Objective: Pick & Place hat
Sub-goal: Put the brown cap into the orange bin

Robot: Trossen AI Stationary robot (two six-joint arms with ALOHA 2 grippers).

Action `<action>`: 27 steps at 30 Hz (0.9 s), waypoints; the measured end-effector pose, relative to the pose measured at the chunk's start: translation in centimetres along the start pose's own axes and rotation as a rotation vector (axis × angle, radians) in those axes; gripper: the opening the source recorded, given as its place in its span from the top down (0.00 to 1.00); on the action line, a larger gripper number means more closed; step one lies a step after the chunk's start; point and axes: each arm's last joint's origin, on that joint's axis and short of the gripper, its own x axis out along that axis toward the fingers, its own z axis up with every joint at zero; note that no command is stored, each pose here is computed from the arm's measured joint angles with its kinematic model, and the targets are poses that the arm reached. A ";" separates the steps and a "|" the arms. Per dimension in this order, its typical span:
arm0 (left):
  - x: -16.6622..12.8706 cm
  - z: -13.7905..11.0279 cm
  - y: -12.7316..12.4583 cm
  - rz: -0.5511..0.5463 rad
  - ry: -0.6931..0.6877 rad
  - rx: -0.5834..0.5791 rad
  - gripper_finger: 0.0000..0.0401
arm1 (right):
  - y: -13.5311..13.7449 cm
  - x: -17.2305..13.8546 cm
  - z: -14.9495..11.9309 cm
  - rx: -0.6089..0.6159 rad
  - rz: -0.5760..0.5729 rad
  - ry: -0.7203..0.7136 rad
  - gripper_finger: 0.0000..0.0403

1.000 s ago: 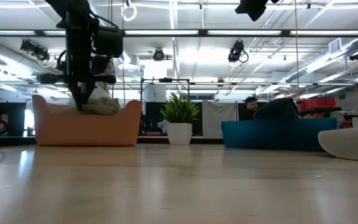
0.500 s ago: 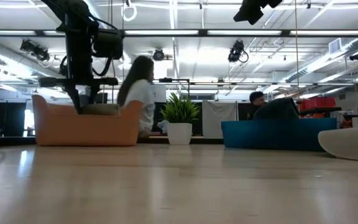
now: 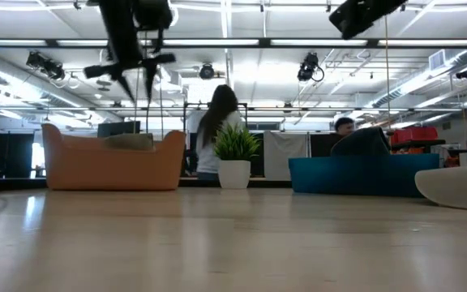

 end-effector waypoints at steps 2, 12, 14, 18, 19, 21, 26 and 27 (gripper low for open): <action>-1.2 0.0 -1.2 -0.083 -0.021 0.073 0.65 | 0.8 0.1 -0.4 -0.030 0.041 0.061 0.48; -6.7 -5.1 -5.8 -0.590 -0.114 0.479 0.66 | 4.6 0.3 -1.8 -0.128 0.220 0.289 0.48; -7.8 -6.7 -6.0 -0.663 -0.105 0.526 0.66 | 5.5 0.7 -1.9 -0.141 0.245 0.308 0.48; -9.1 -9.8 -6.1 -0.756 -0.080 0.618 0.66 | 7.3 2.0 -2.6 -0.126 0.288 0.372 0.48; -9.3 -10.6 -6.0 -0.772 -0.068 0.639 0.66 | 7.8 2.6 -2.9 -0.116 0.300 0.384 0.48; -9.4 -12.3 -6.1 -0.795 -0.043 0.669 0.66 | 8.7 3.6 -3.4 -0.102 0.316 0.407 0.48; -8.7 -16.9 -5.8 -0.788 0.035 0.752 0.66 | 11.2 6.3 -4.9 -0.080 0.349 0.425 0.48; -8.6 -17.9 -5.8 -0.799 0.049 0.764 0.66 | 11.7 6.7 -5.2 -0.080 0.363 0.425 0.48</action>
